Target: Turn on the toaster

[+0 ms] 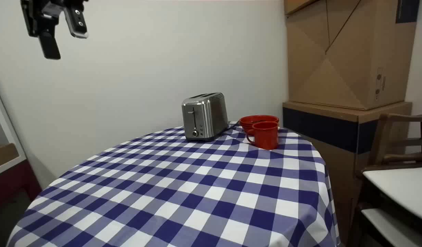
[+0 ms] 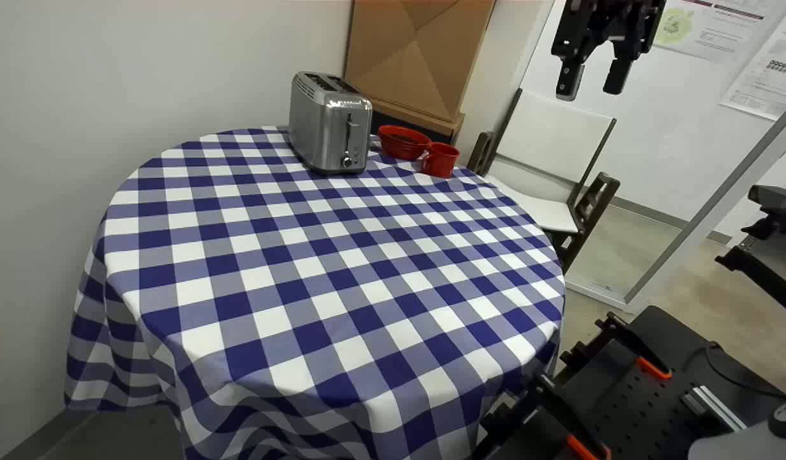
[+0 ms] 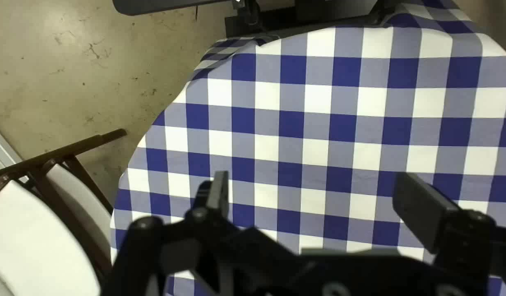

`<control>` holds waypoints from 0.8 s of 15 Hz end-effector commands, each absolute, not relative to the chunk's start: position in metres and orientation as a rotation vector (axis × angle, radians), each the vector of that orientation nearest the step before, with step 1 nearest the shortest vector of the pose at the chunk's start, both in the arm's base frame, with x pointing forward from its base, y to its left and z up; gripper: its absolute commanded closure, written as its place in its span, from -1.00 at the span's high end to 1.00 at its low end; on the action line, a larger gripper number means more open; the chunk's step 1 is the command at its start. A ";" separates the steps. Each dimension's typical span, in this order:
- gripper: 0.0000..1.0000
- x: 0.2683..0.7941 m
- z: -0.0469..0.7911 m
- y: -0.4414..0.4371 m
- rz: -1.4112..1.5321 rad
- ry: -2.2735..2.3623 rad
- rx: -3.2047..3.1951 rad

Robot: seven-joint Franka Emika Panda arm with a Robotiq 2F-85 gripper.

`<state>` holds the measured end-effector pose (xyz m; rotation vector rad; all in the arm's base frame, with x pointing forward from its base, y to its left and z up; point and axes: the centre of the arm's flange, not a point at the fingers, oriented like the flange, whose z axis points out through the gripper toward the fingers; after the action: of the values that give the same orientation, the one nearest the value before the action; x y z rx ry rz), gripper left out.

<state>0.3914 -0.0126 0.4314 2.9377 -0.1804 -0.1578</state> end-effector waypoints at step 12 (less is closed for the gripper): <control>1.00 0.534 0.455 -0.010 0.216 -0.142 2.928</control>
<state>0.4694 -0.0099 0.4549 2.9477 -0.1433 0.1254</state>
